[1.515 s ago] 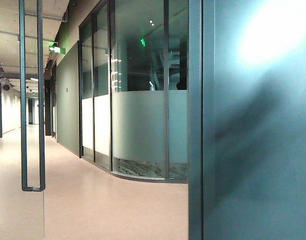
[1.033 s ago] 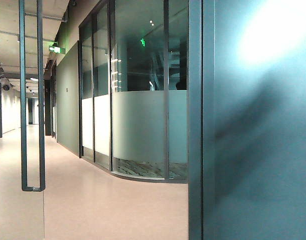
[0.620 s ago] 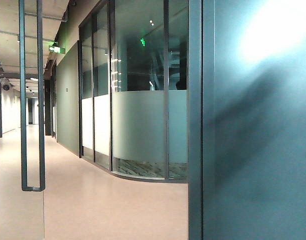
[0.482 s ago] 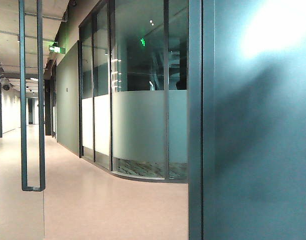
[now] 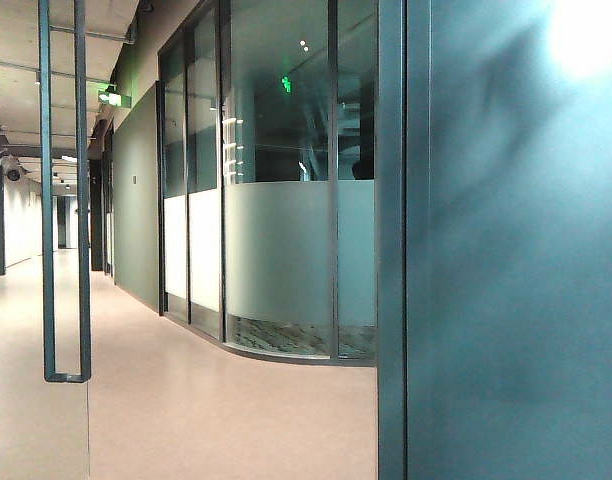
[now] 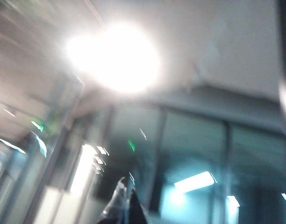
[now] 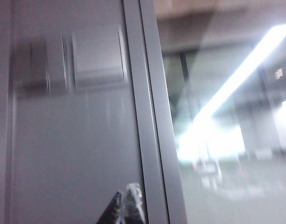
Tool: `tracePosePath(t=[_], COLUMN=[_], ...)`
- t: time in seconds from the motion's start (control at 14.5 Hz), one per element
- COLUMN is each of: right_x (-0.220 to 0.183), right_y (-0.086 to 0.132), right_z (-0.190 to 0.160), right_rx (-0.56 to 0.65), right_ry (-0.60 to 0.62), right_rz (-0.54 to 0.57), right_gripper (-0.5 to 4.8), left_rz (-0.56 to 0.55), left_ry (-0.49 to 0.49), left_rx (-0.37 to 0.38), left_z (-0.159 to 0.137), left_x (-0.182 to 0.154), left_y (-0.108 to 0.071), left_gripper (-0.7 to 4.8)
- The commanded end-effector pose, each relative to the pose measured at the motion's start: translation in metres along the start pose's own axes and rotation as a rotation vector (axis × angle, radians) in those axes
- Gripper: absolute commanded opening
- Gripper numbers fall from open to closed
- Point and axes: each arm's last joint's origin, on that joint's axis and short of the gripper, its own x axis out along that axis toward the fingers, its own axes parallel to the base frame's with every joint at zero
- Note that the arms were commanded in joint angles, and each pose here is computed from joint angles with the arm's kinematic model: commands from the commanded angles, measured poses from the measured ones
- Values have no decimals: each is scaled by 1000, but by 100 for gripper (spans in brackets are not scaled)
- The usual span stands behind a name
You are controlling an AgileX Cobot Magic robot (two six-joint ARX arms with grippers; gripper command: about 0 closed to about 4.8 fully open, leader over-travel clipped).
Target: Raise the arm to find the leftmost switch on the wall and turn on the lights.
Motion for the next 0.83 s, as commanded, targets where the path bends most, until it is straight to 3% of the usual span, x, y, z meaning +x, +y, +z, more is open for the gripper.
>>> tracePosePath(t=[0.07, 0.28, 0.48, 0.55, 0.62, 0.83], right_x=[44, 105, 153, 168, 182, 214], right_y=[8, 15, 22, 23, 25, 29], right_z=[33, 50, 62, 67, 71, 83], right_rx=[13, 13, 9, 9, 10, 12], right_ry=[-147, -190, -212, -226, -243, -293], right_rz=[41, 76, 129, 130, 132, 138], right_gripper=[-1, -1, -1, -1, -1, -1], left_rz=[-4, -17, -57, -121, -181, -185], left_ry=[-14, -3, -123, -143, -117, -10], left_rx=[4, 5, -8, -13, -11, 4], left_z=[23, 32, 21, 17, 13, -1], left_x=[32, 87, 149, 170, 191, 249], left_y=[-7, -12, -12, -13, -15, -20], left_gripper=[-5, -5, -5, -5, -5, -5])
